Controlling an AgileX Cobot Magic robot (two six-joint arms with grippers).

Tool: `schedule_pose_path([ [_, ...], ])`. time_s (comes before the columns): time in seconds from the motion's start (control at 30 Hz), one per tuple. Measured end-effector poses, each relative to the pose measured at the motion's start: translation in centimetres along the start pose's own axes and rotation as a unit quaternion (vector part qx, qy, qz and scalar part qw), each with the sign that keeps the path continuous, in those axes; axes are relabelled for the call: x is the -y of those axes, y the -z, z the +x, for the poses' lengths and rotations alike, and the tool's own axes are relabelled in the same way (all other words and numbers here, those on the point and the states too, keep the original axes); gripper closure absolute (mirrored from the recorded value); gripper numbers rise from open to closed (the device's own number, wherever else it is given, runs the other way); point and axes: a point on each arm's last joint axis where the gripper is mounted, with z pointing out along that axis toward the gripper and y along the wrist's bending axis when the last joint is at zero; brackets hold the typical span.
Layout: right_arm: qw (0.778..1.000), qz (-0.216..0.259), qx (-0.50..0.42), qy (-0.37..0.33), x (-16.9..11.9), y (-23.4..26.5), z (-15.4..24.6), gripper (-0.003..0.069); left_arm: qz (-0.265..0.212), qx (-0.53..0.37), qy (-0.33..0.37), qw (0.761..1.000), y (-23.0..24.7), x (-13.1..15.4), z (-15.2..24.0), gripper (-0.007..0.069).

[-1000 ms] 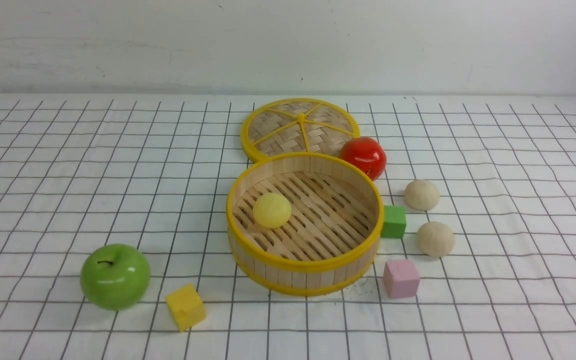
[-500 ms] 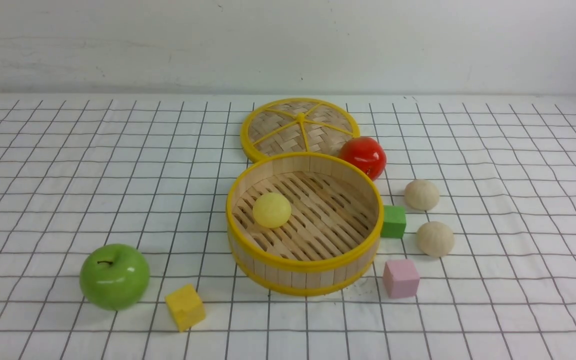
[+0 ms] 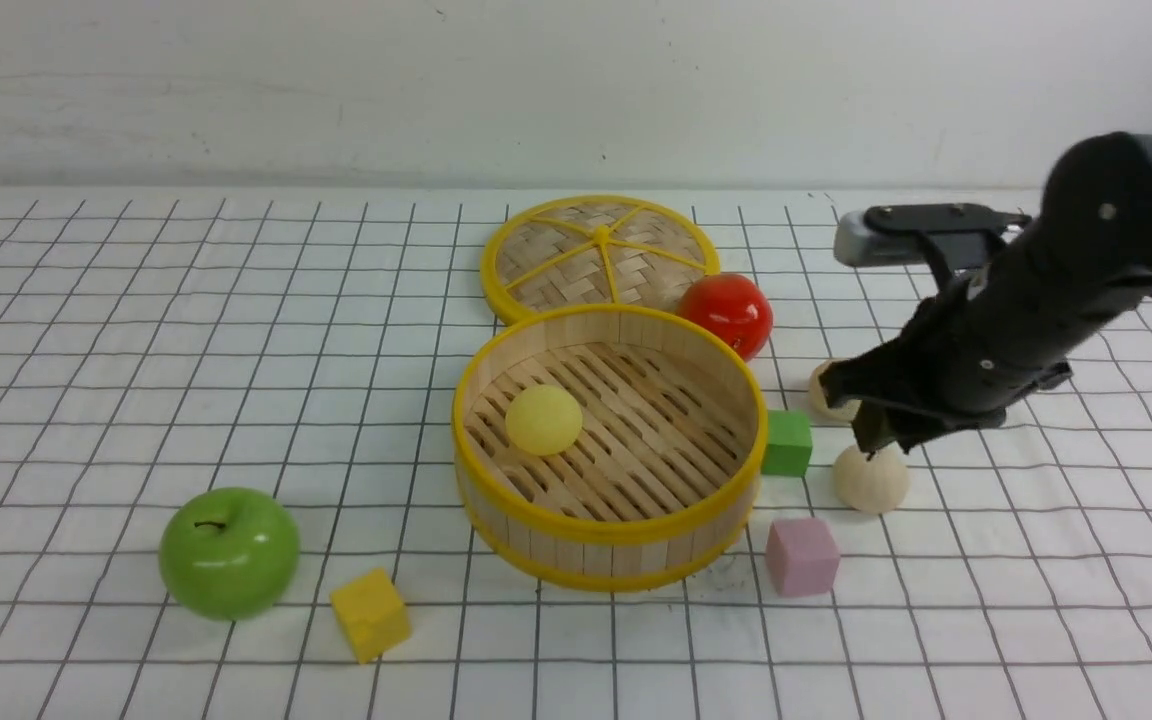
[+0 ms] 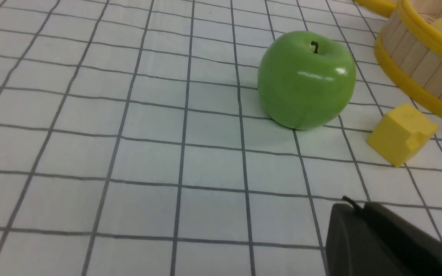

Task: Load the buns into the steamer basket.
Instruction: Use the right arm to grab a steamed stuffed bun, then use the right arm to put the steamed stuffed bun into the steamer

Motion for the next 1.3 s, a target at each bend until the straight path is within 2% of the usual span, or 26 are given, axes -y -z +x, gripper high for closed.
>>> schedule_pose_path([
  [0.23, 0.998, 0.036, -0.022, -0.049, 1.7, -3.9, -1.5, 0.0418, 0.0, 0.0, 0.0, 1.0, 0.0, 0.0, 0.0, 0.0596],
  [0.47, 0.997, 0.031, -0.029, -0.069, 2.3, -5.3, -1.5, 0.0424, 0.0, 0.0, 0.0, 1.0, 0.0, 0.0, 0.0, 0.0596],
  [0.53, 0.997, 0.028, -0.031, -0.07, 2.3, -5.5, -1.5, 0.0441, 0.0, 0.0, 0.0, 1.0, 0.0, 0.0, 0.0, 0.0596],
  [0.77, 0.997, 0.013, -0.037, -0.06, 2.1, -5.5, -1.4, 0.065, 0.0, 0.0, 0.0, 1.0, 0.0, 0.0, 0.0, 0.0594],
  [0.9, 0.997, 0.015, -0.04, -0.061, 2.4, -5.2, -1.6, 0.0659, 0.0, 0.0, 0.0, 1.0, 0.0, 0.0, 0.0, 0.0589],
  [1.07, 0.997, 0.014, -0.019, -0.075, 3.9, -1.6, -3.8, 0.0659, 0.0, 0.0, 0.0, 1.0, 0.0, 0.0, 0.0, 0.0587],
  [1.2, 0.997, -0.015, 0.025, -0.067, 2.9, 1.6, -5.2, 0.0659, 0.0, 0.0, 0.0, 1.0, 0.0, 0.0, 0.0, 0.0587],
  [1.3, 0.995, -0.079, 0.051, -0.039, -0.4, 3.8, -5.5, 0.0659, 0.0, 0.0, 0.0, 1.0, 0.0, 0.0, 0.0, 0.0585],
])
